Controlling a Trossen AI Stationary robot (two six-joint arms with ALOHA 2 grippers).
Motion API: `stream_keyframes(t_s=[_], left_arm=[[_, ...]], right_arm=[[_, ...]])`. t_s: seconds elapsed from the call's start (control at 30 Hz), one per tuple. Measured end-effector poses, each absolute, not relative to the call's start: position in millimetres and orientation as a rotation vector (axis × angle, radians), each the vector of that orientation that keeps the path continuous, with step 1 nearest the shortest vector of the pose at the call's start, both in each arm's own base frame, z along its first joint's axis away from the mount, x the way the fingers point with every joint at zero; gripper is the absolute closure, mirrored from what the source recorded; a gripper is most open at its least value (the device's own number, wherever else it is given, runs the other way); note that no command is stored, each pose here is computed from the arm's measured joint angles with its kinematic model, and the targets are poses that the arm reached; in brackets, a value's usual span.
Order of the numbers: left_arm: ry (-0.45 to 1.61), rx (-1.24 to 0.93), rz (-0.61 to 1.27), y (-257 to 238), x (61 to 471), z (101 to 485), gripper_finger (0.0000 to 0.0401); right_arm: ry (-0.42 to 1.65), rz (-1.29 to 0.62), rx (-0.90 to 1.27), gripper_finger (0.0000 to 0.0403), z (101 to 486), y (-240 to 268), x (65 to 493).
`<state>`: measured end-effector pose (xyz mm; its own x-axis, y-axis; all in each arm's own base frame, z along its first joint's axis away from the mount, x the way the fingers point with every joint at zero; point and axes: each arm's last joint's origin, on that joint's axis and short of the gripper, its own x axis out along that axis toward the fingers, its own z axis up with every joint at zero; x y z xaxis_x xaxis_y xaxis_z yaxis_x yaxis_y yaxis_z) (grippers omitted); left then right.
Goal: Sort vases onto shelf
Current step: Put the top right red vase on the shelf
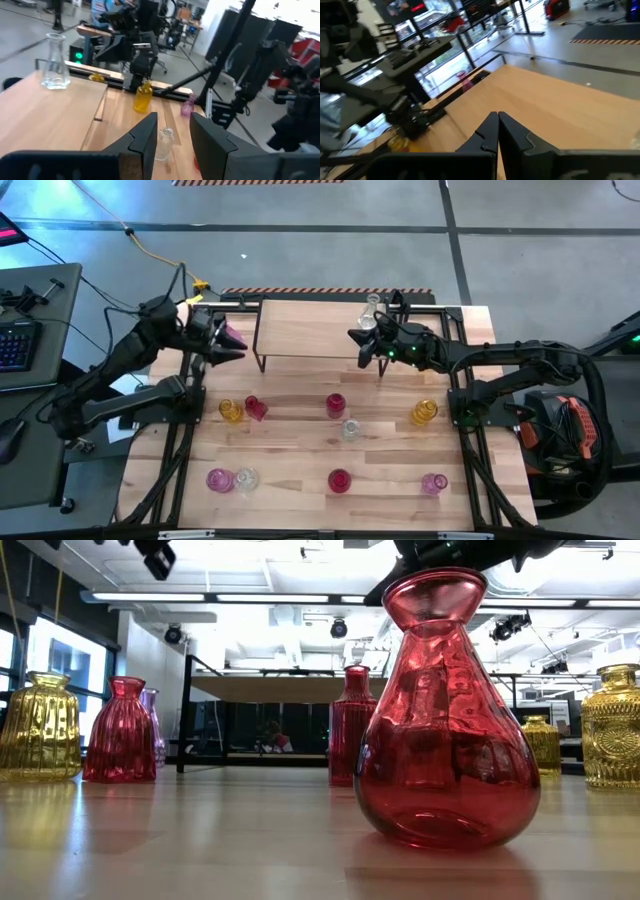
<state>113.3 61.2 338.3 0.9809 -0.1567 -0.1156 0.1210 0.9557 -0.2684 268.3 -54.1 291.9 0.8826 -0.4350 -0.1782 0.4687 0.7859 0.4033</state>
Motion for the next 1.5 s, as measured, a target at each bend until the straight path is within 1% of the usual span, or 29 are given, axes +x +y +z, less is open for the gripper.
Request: stream_keyframes(t_s=[0.3,0.47,0.57,0.7,0.87,1.03,1.17,1.37,1.5], left_arm=[[0.213,-0.282,-0.24,66,147,335,0.0294],[0.256,-0.307,-0.267,66,160,328,0.0294],[0.274,-0.314,-0.261,67,165,325,0.0294],[0.276,-0.308,-0.244,68,172,323,0.0294],[0.232,-0.273,-0.224,70,179,325,0.0294],[0.186,-0.285,-0.206,74,186,328,0.0294],[0.177,-0.29,-0.172,77,191,327,0.0294],[0.201,-0.321,-0.167,80,196,322,0.0294],[0.212,-0.329,-0.165,81,199,319,0.0294]], right_arm=[[0.103,-0.348,0.521,0.0402,292,-46,270],[0.142,-0.205,0.527,0.0384,292,-31,273],[0.154,-0.161,0.527,0.0361,291,-25,274],[0.188,-0.147,0.517,0.0316,289,-19,274],[0.353,-0.131,0.405,0.0262,275,-8,270],[0.444,-0.142,0.34,0.0229,267,3,266],[0.469,-0.125,0.265,0.0218,265,11,265],[0.489,-0.102,0.219,0.0217,263,15,265],[0.537,-0.096,0.188,0.0217,252,17,271]])
